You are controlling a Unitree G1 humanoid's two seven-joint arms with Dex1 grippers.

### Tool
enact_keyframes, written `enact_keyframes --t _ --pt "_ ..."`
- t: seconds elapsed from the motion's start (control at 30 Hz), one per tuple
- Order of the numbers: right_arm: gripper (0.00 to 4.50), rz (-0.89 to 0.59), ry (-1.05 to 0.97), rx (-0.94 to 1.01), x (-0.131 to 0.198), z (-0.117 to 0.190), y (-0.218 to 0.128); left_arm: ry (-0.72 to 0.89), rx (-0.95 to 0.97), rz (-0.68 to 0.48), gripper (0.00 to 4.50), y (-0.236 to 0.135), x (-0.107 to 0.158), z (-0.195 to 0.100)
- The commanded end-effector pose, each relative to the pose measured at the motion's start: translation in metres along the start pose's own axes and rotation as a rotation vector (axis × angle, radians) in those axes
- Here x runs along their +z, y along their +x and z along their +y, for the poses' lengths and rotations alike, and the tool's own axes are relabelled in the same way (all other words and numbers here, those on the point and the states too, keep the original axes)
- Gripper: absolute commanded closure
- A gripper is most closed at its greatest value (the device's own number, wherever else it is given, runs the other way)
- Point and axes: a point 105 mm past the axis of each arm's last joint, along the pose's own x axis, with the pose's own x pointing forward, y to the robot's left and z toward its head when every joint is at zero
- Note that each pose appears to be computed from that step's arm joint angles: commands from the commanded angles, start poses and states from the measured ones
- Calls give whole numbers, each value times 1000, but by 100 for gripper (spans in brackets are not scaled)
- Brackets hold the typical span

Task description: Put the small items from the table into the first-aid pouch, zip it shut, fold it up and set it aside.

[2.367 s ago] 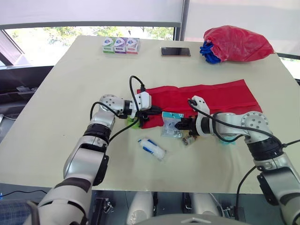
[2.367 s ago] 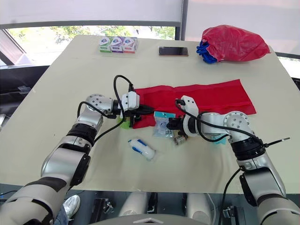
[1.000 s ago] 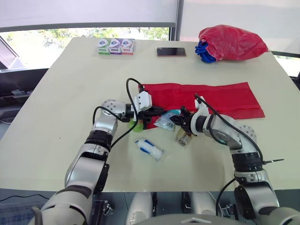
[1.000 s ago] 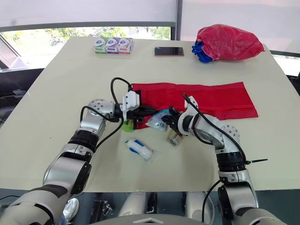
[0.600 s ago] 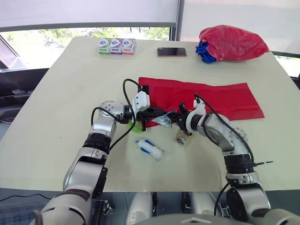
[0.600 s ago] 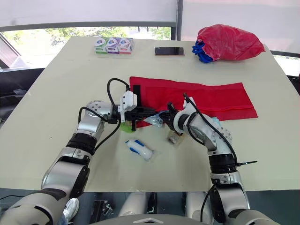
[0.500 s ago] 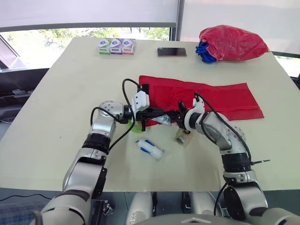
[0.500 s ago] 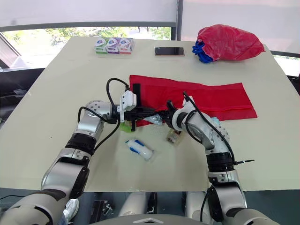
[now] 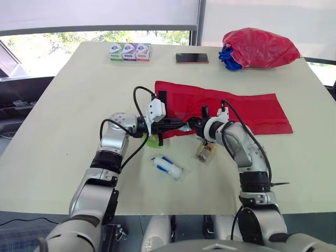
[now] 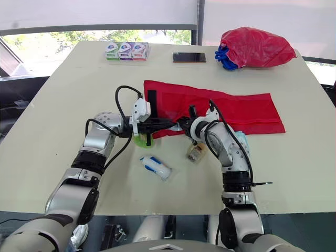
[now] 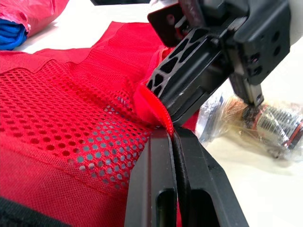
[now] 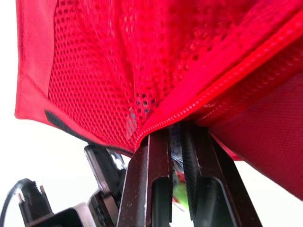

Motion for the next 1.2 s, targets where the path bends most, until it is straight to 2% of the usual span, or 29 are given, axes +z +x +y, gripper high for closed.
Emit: enact_keyframes --t 0.03,0.17,0.47,0.5,0.57,0.67,0.73,0.93,1.0,1.1,1.17,1.2 --pt "450 -27 14 190 -3 49 -6 -83 -107 -13 448 20 -5 -22" --pt "450 -42 32 185 -4 44 -6 -121 -84 -16 448 21 -4 -19" --pt "450 3 -115 85 -13 20 -8 -116 -40 5 448 18 -6 -6" --pt "383 3 -128 82 -12 19 -9 -113 -38 7 450 18 -6 -5" --pt "333 14 -147 79 -12 17 -11 -110 -38 11 450 18 -6 -3" --pt "195 24 -180 65 -12 14 -14 -108 -36 15 450 17 -8 -2" --pt "126 27 -205 49 -12 10 -17 -107 -32 17 450 17 -9 0" --pt "126 45 -274 16 -12 -1 -30 -102 -22 19 450 16 -10 4" --pt "126 41 -415 -10 -9 -7 -40 -99 -15 21 450 15 -10 6" --pt "209 35 -681 -17 -10 -9 -51 -95 -13 25 450 14 -10 8" --pt "296 37 -872 -9 -12 -7 -55 -91 -12 27 450 13 -9 10" --pt "322 56 -986 0 -16 -7 -58 -90 -12 28 450 12 -9 11"
